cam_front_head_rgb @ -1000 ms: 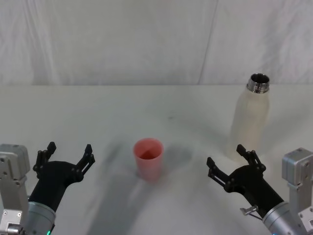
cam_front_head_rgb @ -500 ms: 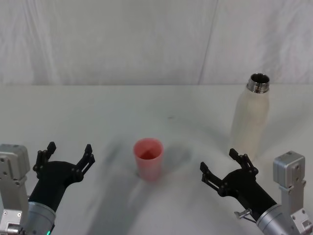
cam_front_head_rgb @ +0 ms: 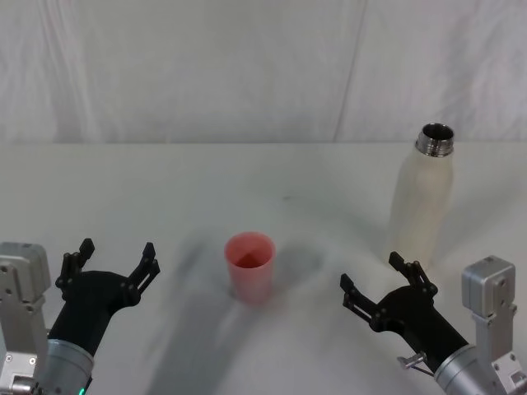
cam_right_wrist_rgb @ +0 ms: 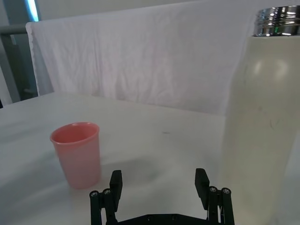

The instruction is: Grasp the thermos with one hand and pour water into the cup lid.

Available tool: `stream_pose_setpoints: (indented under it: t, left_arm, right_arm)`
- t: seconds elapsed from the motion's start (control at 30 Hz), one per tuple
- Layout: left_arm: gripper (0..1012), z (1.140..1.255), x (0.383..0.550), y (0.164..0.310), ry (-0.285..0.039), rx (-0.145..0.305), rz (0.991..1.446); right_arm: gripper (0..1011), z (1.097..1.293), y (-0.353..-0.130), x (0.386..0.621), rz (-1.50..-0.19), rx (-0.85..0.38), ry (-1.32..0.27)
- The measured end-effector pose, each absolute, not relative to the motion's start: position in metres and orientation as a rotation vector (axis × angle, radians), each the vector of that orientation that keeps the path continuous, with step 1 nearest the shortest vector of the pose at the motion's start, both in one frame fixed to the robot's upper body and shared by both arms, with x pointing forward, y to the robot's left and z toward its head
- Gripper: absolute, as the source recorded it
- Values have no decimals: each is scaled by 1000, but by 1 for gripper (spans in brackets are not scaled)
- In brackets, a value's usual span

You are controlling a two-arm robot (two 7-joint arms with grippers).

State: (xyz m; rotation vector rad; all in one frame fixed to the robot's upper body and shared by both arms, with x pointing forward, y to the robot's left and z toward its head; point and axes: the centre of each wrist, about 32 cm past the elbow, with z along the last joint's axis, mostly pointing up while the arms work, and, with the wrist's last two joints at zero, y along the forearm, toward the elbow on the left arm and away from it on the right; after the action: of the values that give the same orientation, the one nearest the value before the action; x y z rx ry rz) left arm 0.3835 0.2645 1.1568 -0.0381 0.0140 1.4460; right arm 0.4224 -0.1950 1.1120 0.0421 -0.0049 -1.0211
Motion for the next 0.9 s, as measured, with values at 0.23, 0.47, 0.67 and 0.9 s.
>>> stream_pose_setpoints:
  t: [0.23,0.47,0.67,0.9]
  left_arm:
    - [1001,1157,384,265,14,-38,1446]
    - [1001,1157,384,265,14,-38,1446]
    - [1001,1157,384,265,14,-38,1446]
    - [1001,1157,384,265,14,-38,1446]
  right_arm:
    - [1001,1110,-197,422,-1031,43,1]
    - [1001,1109,-198,422,-1033,45,3]
    - [1001,1109,-198,422,-1033,44,3]
    - [1001,1109,-198,422,-1032,44,3]
